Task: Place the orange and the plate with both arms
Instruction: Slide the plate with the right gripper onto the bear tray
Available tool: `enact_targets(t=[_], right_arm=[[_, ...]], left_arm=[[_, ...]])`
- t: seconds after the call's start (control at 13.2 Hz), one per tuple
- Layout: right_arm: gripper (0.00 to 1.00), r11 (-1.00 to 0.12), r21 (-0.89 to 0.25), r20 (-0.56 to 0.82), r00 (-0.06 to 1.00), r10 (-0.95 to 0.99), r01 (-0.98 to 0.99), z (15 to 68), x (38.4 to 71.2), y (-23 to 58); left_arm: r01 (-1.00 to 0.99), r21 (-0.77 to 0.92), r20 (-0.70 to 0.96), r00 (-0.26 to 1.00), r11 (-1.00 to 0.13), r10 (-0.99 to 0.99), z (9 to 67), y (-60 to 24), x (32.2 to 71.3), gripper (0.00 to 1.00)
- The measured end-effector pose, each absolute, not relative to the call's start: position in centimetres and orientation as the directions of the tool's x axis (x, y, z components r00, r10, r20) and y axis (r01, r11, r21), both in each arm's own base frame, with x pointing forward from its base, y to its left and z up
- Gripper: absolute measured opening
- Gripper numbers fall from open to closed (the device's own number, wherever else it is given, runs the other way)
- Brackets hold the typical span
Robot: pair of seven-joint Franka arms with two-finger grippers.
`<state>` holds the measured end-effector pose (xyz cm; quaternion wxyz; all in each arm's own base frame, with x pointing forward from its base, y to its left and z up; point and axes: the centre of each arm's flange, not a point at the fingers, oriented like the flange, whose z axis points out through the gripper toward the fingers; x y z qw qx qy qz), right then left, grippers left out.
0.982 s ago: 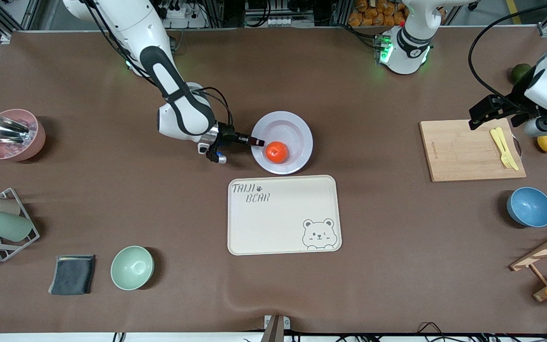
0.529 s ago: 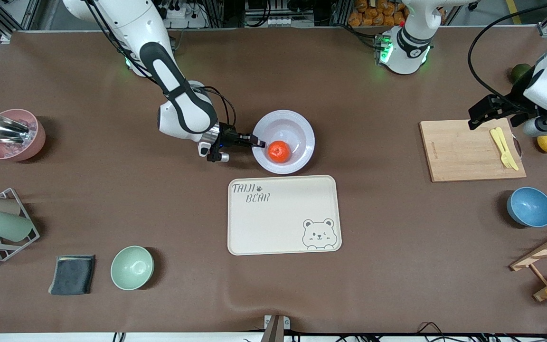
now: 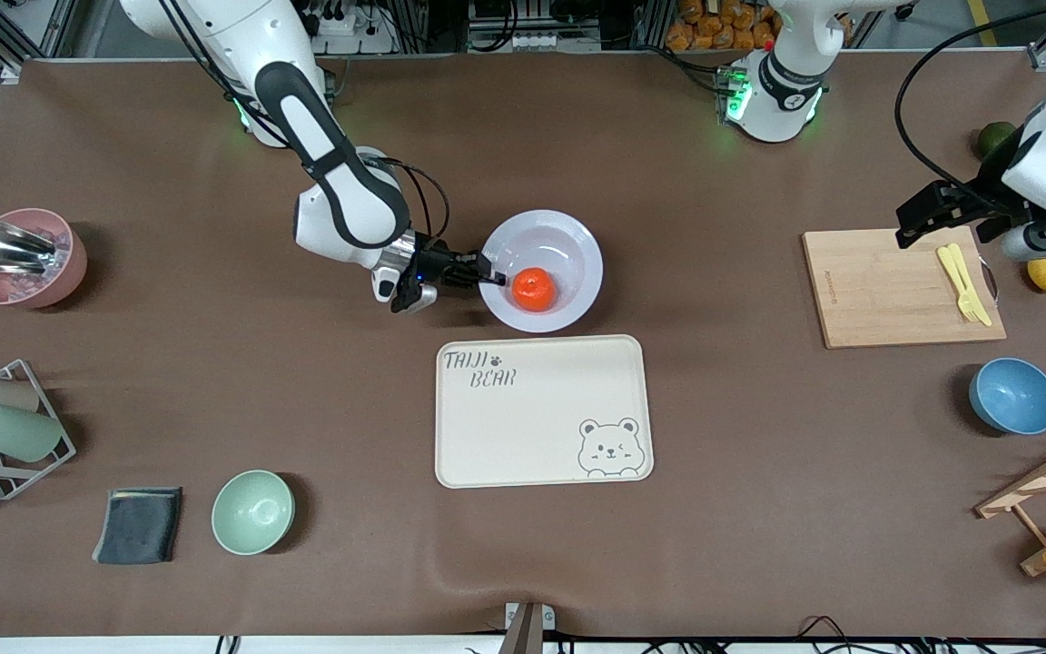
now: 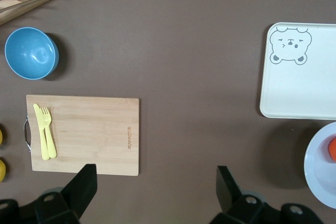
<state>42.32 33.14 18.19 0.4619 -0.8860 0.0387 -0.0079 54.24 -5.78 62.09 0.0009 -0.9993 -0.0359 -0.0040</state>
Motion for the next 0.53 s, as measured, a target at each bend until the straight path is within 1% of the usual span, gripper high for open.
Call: enact_targets(t=[0.15, 0.38, 0.53], right_arm=[[0.10, -0.568, -0.822, 0.009, 0.996, -0.093, -0.045, 18.5, 43.7, 31.9], [0.10, -0.538, -0.842, 0.055, 0.987, -0.151, -0.036, 20.5, 47.5, 30.6], [0.10, -0.524, -0.851, 0.075, 0.982, -0.173, -0.028, 21.2, 49.4, 30.4]], left_arm=[[0.074, -0.001, 0.010, 0.997, -0.997, 0.074, 62.1, -5.7, 54.3, 1.00], [0.075, -0.001, 0.012, 0.997, -0.997, 0.075, 62.2, -5.6, 54.3, 1.00], [0.079, 0.000, 0.012, 0.997, -0.997, 0.079, 62.2, -5.3, 54.3, 1.00]])
